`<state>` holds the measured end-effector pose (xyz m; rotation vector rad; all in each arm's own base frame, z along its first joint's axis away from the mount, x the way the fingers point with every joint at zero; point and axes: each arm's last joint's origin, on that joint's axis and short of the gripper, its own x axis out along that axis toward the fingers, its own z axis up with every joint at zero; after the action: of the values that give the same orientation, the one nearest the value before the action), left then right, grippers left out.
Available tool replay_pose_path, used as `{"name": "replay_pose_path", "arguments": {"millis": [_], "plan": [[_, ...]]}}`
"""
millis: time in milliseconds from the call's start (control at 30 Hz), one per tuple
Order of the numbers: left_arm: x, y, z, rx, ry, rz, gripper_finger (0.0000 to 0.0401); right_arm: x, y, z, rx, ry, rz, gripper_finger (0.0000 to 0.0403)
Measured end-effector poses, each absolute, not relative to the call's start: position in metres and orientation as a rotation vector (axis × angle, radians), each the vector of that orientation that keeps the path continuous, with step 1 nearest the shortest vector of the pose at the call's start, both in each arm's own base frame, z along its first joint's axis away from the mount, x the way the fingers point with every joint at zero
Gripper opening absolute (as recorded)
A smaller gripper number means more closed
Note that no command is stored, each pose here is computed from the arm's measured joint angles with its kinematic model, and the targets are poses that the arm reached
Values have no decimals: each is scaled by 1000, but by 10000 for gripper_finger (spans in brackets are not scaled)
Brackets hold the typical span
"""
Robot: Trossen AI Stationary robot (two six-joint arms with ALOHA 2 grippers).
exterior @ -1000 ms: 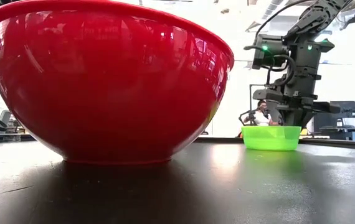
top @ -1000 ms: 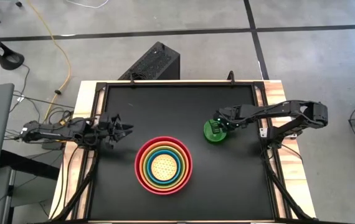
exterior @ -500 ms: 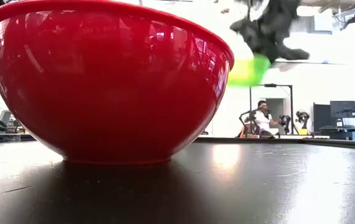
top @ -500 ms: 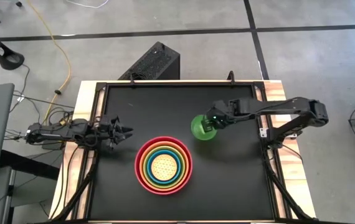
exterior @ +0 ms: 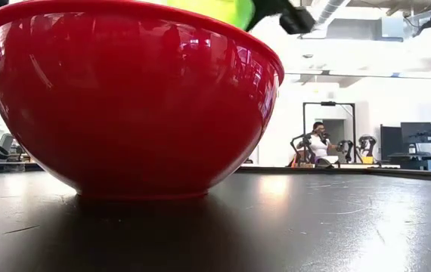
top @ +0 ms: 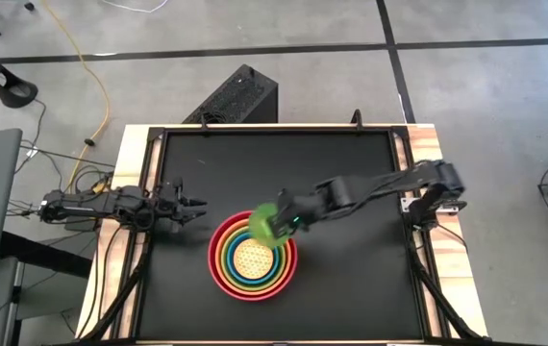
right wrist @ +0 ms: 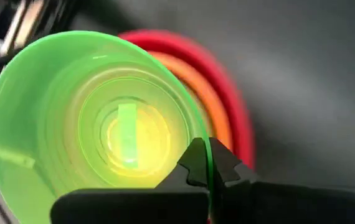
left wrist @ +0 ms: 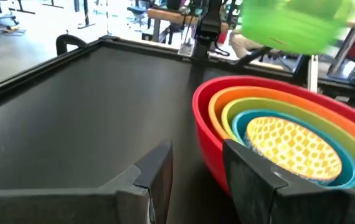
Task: Nest bowls inside each other
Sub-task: Stack the transparent green bowl on top of the orange patterned bowl
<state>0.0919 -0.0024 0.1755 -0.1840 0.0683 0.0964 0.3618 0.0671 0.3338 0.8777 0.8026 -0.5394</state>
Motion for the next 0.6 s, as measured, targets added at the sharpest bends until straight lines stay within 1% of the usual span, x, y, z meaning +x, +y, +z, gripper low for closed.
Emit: {"name": "replay_pose_path", "arguments": {"millis": [133,233,433,600], "plan": [[91,-2,173,-174,103,100,128,394,91,323,895,867,-457,0],[91,-2,173,-177,108,101,128,411,103,314,924,890,-438,0],[91,-2,172,-178,111,101,128,433,113,283,985,934,-511,0],[91,-2,172,-179,112,101,128,440,117,261,1001,972,-571,0]]}}
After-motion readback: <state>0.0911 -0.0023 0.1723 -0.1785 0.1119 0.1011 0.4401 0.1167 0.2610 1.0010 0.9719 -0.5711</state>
